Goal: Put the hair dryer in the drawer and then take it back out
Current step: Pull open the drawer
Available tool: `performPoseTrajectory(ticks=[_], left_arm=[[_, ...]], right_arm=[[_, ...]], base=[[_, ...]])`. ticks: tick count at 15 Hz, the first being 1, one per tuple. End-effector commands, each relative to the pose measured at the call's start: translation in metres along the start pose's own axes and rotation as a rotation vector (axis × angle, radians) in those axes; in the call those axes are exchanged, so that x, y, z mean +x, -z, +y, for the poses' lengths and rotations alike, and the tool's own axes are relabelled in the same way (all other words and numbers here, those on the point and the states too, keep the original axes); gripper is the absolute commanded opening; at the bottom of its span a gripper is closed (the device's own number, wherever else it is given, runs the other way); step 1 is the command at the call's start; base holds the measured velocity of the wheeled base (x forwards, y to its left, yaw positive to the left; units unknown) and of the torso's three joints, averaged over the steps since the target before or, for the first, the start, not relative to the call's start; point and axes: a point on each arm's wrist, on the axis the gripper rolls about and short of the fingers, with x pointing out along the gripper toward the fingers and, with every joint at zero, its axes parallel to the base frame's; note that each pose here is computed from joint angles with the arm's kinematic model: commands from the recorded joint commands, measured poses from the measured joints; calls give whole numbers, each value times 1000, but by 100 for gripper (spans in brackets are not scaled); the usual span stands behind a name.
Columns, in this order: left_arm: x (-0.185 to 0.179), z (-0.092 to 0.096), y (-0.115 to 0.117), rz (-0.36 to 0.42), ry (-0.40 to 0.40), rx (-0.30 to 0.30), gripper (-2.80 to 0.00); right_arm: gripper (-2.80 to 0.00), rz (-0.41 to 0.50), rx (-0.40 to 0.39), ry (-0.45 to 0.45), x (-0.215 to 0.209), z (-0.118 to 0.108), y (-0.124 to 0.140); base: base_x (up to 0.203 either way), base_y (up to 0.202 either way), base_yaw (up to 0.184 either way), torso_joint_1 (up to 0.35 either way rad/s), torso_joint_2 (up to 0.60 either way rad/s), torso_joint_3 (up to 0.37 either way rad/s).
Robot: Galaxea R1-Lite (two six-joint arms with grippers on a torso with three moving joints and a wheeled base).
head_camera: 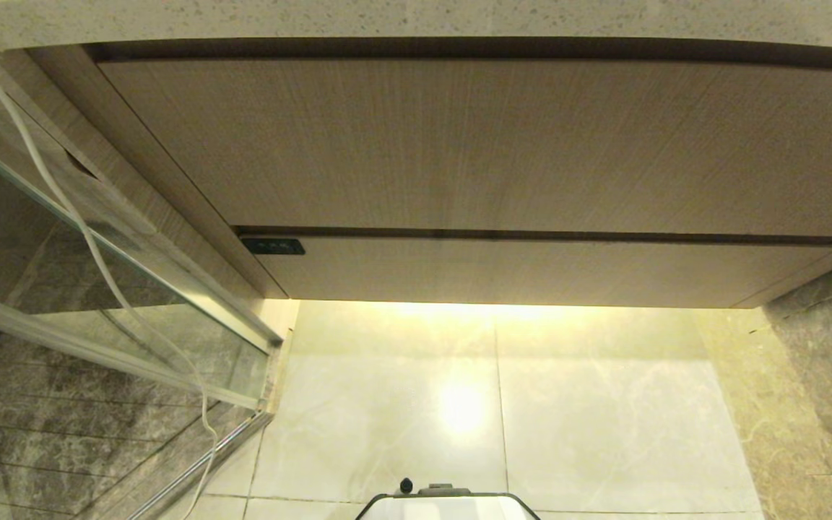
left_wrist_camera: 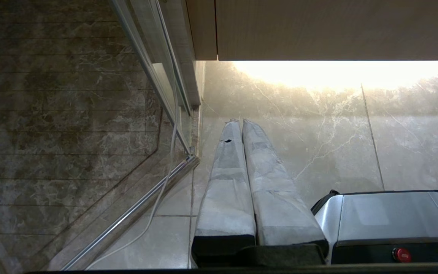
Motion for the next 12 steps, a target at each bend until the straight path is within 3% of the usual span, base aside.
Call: performPoseTrajectory(ticks=[1, 7, 8, 10, 12], left_arm=[[0, 0, 0, 0, 0, 0, -280], [0, 0, 0, 2, 0, 0, -280], [0, 0, 0, 2, 0, 0, -280], [0, 0, 0, 2, 0, 0, -280], [0, 0, 0, 2, 0, 0, -280]], right_arm=[[-280, 4, 3, 0, 0, 0, 1], [-280, 10, -35, -4, -2, 0, -4], [-280, -22, -40, -1, -6, 1, -19], [-280, -79, -48, -9, -19, 2, -73], [-280, -17, -52, -19, -15, 4, -122]], base=[[0, 0, 0, 0, 0, 0], [0, 0, 0, 0, 0, 0], [0, 0, 0, 0, 0, 0], [0, 0, 0, 0, 0, 0], [0, 0, 0, 0, 0, 0]])
